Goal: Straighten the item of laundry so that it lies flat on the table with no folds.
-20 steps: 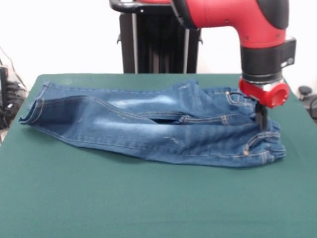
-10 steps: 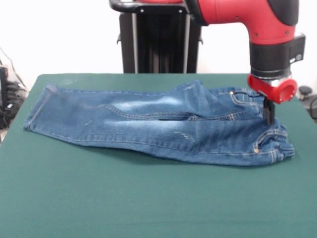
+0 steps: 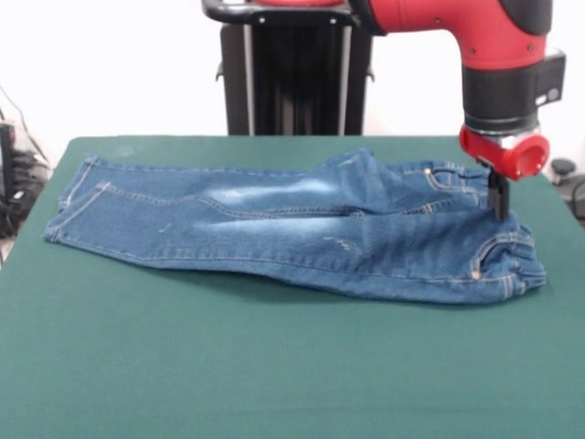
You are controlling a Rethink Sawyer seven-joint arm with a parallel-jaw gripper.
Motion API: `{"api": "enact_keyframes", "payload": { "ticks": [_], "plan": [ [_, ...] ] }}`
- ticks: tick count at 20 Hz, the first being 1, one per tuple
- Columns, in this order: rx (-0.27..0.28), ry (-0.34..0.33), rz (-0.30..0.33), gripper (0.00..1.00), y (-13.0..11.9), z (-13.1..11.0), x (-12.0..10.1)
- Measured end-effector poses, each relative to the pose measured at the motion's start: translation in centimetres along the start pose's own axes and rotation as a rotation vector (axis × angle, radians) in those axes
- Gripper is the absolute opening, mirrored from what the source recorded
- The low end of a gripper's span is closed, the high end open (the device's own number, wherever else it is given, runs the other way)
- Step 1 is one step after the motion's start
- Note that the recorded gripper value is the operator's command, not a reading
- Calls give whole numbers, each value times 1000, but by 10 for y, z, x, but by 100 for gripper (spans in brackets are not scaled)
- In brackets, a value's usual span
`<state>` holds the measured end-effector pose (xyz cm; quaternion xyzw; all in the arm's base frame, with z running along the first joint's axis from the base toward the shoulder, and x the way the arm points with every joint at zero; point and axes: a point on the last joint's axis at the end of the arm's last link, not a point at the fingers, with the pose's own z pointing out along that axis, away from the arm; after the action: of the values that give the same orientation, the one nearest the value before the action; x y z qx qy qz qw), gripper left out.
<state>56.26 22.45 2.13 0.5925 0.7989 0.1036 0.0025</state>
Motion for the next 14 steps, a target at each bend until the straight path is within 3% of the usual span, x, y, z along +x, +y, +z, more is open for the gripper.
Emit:
{"api": "enact_keyframes", "payload": {
  "ticks": [5,6,14],
  "plan": [
    [3,0,0,0,-3,-4,1],
    [8,2,0,100,-6,-4,2],
    [5,-4,-17,100,-7,-11,9]
  ]
}}
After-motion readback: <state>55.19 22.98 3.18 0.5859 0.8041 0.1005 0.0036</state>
